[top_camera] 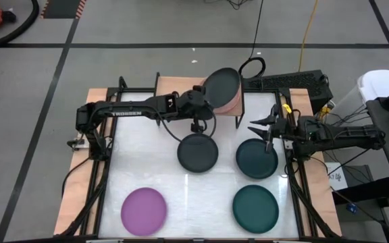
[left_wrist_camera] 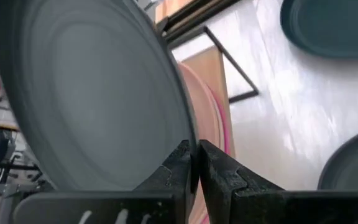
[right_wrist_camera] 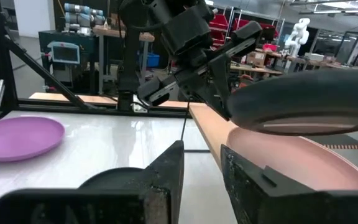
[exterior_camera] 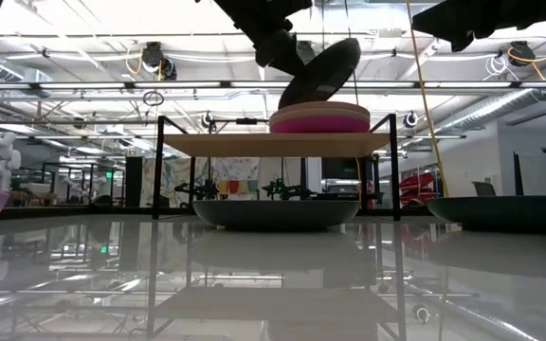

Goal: Place and stack plates onto a shelf
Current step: Stack the top black plate on top of the light orange plate on the shelf, then put the top dark green plate on the shelf

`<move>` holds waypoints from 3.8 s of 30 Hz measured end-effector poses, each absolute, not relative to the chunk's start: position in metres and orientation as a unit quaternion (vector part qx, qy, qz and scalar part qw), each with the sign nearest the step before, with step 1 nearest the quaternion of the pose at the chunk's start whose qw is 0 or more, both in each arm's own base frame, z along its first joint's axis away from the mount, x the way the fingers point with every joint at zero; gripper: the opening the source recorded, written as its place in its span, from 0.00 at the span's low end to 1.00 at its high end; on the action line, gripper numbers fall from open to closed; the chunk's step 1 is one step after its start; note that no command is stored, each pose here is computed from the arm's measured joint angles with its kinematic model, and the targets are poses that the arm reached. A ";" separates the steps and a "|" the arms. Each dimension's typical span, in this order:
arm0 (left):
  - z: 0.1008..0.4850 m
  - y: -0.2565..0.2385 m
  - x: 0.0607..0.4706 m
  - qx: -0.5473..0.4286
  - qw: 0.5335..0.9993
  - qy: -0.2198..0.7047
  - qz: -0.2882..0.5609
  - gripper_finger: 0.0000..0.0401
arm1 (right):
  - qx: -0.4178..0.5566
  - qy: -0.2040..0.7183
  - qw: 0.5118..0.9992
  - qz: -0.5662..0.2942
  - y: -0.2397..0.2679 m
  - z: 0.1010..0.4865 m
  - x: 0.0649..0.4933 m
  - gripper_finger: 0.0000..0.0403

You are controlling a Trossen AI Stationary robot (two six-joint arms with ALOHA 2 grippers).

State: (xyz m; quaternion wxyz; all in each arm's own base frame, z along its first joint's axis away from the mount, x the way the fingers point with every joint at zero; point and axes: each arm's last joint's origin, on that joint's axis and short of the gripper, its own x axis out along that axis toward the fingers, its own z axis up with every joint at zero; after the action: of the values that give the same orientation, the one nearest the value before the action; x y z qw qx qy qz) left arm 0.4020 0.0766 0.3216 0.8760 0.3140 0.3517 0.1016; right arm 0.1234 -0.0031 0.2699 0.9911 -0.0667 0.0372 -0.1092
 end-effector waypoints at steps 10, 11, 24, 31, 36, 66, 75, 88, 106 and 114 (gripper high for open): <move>0.319 0.078 0.399 0.305 0.867 0.374 0.120 0.09 | -0.060 0.042 0.991 -0.109 -0.003 0.269 0.123 0.23; 0.319 0.078 0.399 0.306 0.867 0.374 0.121 0.09 | -0.058 0.042 0.991 -0.109 -0.003 0.269 0.123 0.23; 0.334 0.075 0.401 0.301 0.870 0.355 0.162 0.36 | -0.055 0.053 0.991 -0.108 -0.003 0.267 0.123 0.23; 0.381 0.053 0.396 0.295 0.880 0.299 0.221 0.37 | -0.058 0.073 0.990 -0.107 -0.003 0.263 0.123 0.23; 0.413 0.034 0.375 0.250 0.910 0.237 0.230 0.37 | -0.055 0.091 0.989 -0.107 -0.003 0.259 0.122 0.23; 0.249 -0.030 0.255 0.043 0.969 -0.032 0.240 0.37 | 0.019 0.122 0.990 -0.070 0.000 0.255 0.128 0.23; 0.249 -0.029 0.256 0.041 0.970 -0.032 0.239 0.37 | 0.026 0.238 0.971 -0.023 0.015 0.246 0.165 0.23; 0.247 -0.030 0.256 0.032 0.971 -0.026 0.236 0.37 | 0.095 0.394 0.906 -0.124 0.057 0.198 0.189 0.22; 0.247 -0.030 0.256 0.015 0.971 -0.030 0.236 0.37 | 0.129 0.508 0.832 -0.180 0.067 0.143 0.206 0.22; 0.245 -0.030 0.256 0.019 0.971 -0.021 0.236 0.37 | 0.141 0.511 0.829 -0.177 0.063 0.144 0.206 0.22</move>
State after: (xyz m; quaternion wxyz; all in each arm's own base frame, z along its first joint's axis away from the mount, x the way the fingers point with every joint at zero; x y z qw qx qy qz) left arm 0.2559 -0.0300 0.2448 0.9714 0.0189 -0.0209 0.2356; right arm 0.2063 0.0633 0.1439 0.8291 0.1408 0.5113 -0.1770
